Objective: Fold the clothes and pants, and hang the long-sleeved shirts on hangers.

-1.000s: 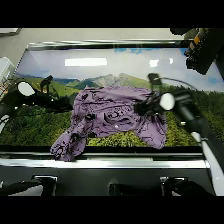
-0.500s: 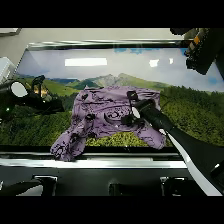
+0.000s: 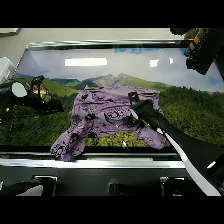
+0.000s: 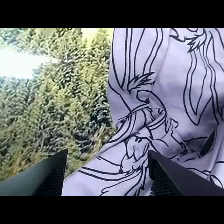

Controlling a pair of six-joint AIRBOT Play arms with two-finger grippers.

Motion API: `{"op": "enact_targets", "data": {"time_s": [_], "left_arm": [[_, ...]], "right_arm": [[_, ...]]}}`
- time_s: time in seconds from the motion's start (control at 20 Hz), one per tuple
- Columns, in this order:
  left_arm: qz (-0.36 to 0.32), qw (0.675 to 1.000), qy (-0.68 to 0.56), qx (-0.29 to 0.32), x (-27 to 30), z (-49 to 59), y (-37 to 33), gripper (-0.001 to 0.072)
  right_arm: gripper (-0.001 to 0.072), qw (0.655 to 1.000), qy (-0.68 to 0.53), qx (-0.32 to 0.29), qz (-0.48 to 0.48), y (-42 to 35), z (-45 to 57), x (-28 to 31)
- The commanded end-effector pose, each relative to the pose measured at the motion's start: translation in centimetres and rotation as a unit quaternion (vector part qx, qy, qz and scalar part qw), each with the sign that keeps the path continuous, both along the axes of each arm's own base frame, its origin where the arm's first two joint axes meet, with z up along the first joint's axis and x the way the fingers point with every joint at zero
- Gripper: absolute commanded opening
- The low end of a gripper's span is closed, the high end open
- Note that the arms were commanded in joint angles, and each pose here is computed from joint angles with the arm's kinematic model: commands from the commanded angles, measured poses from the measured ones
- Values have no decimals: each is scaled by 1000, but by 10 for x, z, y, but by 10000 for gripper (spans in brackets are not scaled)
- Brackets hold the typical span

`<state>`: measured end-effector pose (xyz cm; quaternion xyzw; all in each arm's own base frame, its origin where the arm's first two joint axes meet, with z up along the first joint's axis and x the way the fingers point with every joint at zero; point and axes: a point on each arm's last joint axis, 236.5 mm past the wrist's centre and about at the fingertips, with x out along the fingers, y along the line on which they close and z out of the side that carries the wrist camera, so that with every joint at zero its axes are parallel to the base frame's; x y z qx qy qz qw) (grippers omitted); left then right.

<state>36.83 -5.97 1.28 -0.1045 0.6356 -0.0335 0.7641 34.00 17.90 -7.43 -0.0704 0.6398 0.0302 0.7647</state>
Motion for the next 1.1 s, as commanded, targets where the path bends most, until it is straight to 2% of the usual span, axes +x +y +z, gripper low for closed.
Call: {"op": "enact_targets", "data": {"time_s": [0.0, 0.15, 0.2, 0.3, 0.35, 0.4, 1.05], "left_arm": [[0, 1000, -1, 6, 0, 0, 3, 580], [0, 1000, -3, 6, 1, 0, 3, 580], [0, 1000, -2, 6, 1, -1, 3, 580], [-1, 1000, -1, 7, 1, -1, 3, 580], [-1, 1000, -1, 7, 1, -1, 3, 580], [-1, 1000, -1, 7, 1, -2, 3, 580], [45, 999, -17, 5, -1, 17, 38, 579]], "right_arm": [[468, 1000, 23, 9, -8, 4, -2, -11], [448, 1000, 8, 14, -6, 7, -5, -3], [358, 1000, 11, 10, -5, 6, -10, -2], [306, 1000, 22, -1, -4, 4, -21, -4], [163, 1000, 27, -4, -4, 3, -24, -5], [51, 1000, 25, -4, -5, 3, -22, -5], [44, 997, -63, 39, 3, -14, 102, -22]]}}
